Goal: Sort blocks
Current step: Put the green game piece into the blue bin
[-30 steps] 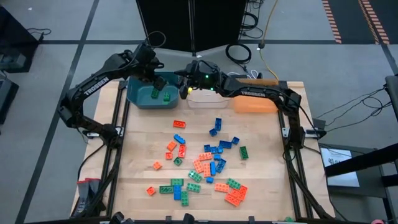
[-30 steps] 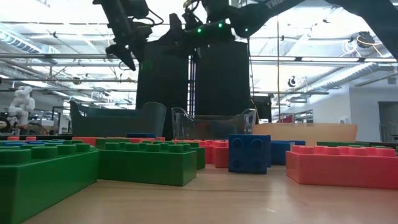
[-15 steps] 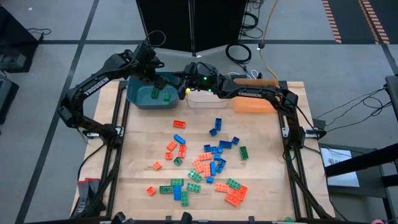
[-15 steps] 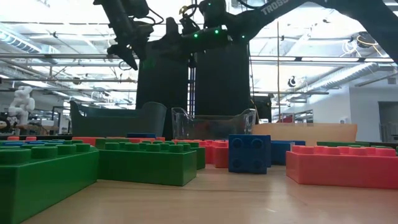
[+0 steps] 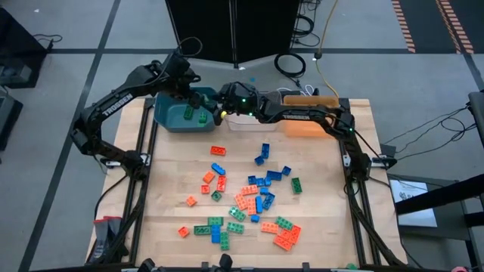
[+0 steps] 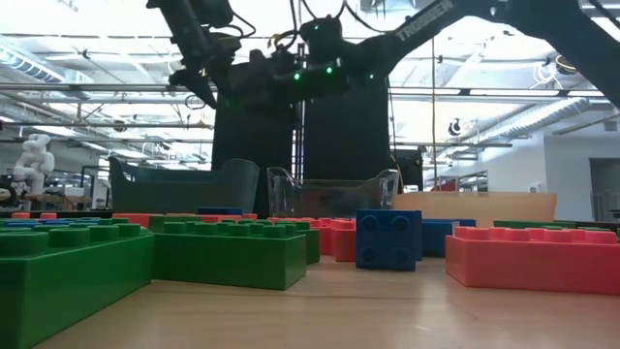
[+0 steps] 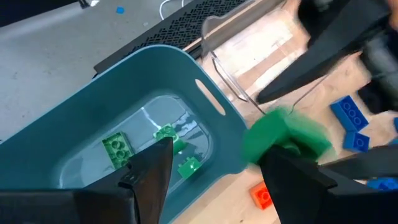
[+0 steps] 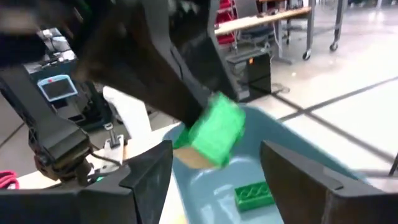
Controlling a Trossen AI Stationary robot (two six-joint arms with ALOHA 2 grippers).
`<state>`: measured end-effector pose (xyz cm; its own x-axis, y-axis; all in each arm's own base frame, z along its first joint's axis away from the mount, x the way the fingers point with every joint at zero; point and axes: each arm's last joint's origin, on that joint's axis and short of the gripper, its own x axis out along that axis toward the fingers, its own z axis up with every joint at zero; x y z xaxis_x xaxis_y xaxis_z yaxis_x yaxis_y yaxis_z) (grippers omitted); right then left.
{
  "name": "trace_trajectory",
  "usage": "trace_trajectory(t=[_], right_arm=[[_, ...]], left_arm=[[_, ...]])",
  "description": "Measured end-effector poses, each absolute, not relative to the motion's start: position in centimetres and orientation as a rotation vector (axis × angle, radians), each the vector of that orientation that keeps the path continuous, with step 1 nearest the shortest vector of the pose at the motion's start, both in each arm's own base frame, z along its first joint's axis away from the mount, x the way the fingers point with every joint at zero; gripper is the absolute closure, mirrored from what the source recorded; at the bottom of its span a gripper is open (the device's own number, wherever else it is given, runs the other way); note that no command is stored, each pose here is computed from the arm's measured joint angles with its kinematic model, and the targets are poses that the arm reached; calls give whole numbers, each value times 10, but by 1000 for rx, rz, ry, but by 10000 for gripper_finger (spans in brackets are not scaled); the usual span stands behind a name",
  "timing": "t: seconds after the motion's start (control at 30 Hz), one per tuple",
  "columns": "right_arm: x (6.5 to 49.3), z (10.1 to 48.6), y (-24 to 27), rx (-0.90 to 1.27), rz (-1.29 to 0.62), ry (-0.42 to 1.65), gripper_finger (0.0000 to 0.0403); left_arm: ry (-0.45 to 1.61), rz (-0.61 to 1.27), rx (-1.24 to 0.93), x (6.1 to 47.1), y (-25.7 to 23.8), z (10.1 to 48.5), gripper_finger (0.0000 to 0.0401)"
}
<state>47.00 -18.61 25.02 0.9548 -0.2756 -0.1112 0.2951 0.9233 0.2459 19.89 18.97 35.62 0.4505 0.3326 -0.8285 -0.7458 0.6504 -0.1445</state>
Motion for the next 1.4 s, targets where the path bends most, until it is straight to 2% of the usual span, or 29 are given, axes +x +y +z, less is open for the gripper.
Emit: trace_trajectory(t=[0.17,0.33,0.47,0.63,0.77,0.9,1.1,1.27,1.4], right_arm=[[471,235,-192,336,-314,108,163],[468,243,-194,332,-309,92,163],[467,253,-195,321,-312,74,163],[467,253,-197,310,-316,128,163],[460,268,-191,319,-171,157,163],[425,318,-181,228,-4,252,163],[336,378,-146,9,55,560,163],[272,409,-111,106,67,707,163],[237,423,-80,175,103,778,163]], left_arm=[[876,703,-544,199,189,356,159],[910,709,-518,197,188,355,159],[944,797,-471,193,191,354,159],[965,821,-487,190,190,353,159],[1002,789,-510,189,186,351,159],[1091,730,-555,187,176,347,159],[1198,591,-560,197,150,339,159],[1231,457,-523,218,107,318,159],[1242,370,-507,232,60,290,159]])
